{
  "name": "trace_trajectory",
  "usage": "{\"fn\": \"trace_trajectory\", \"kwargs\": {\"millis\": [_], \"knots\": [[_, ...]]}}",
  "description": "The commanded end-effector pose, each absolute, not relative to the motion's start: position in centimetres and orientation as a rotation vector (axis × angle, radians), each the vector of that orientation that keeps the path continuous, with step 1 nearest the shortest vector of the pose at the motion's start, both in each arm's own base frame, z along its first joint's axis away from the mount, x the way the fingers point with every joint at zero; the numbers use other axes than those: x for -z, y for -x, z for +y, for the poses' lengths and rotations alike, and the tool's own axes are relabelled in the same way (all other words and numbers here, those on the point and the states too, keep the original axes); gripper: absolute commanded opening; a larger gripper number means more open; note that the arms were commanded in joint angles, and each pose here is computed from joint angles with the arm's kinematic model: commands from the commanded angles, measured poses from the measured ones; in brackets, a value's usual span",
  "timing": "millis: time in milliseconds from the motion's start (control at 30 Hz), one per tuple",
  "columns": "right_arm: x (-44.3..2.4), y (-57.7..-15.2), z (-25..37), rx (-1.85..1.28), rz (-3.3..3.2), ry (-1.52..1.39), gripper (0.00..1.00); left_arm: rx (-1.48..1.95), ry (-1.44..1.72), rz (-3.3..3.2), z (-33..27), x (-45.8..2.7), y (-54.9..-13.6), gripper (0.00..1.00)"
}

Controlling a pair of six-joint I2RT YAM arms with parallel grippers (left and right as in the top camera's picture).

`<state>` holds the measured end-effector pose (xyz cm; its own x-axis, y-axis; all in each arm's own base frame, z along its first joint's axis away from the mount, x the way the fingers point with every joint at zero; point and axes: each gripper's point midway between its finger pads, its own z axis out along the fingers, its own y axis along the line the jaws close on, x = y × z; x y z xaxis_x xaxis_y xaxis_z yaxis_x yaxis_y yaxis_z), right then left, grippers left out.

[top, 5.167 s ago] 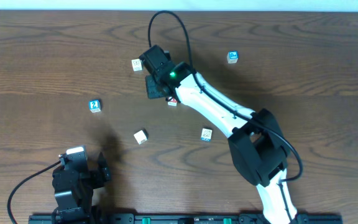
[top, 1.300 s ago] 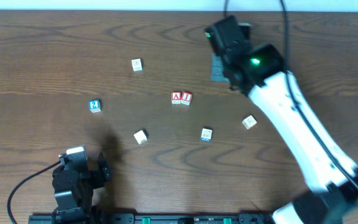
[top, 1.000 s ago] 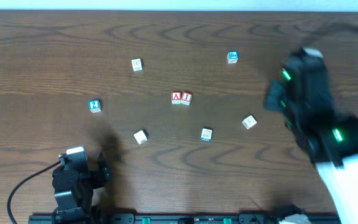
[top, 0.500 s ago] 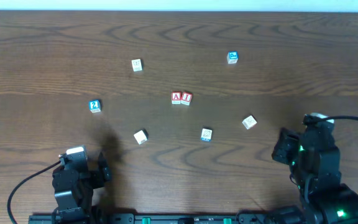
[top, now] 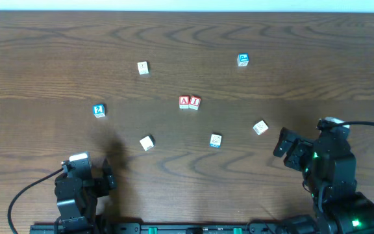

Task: Spell out Ai2
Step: 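Move the left gripper toward the blue '2' block on the left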

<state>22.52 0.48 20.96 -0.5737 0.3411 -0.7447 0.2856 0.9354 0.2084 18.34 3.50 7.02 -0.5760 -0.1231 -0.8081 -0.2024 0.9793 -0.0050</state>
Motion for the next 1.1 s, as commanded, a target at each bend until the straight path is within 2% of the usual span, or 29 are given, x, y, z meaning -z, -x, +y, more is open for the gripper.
{"fn": "trace_trajectory", "kwargs": {"millis": [0,533,667,833,1067], "knots": [[-20.7,-22.4,0.1,-0.079,2.211,-0.476,0.99,-0.126,0.22,2.21,3.7,-6.4,-18.1,0.95],[-20.7,-22.4,0.1,-0.079,2.211,-0.476,0.99,-0.106,0.224,2.197,3.5,-6.6,-18.3,0.95],[-20.7,-22.4,0.1,-0.079,2.211,-0.475,0.99,0.086,0.378,2.156,2.1,-7.0,-18.8,0.95],[-20.7,-22.4,0.1,-0.079,2.212,-0.476,0.99,0.429,0.763,2.088,0.3,-7.0,-18.7,0.95],[-20.7,-22.5,0.1,-0.079,2.211,-0.475,0.99,0.467,0.814,2.014,0.5,-8.1,-19.5,0.95]]}}
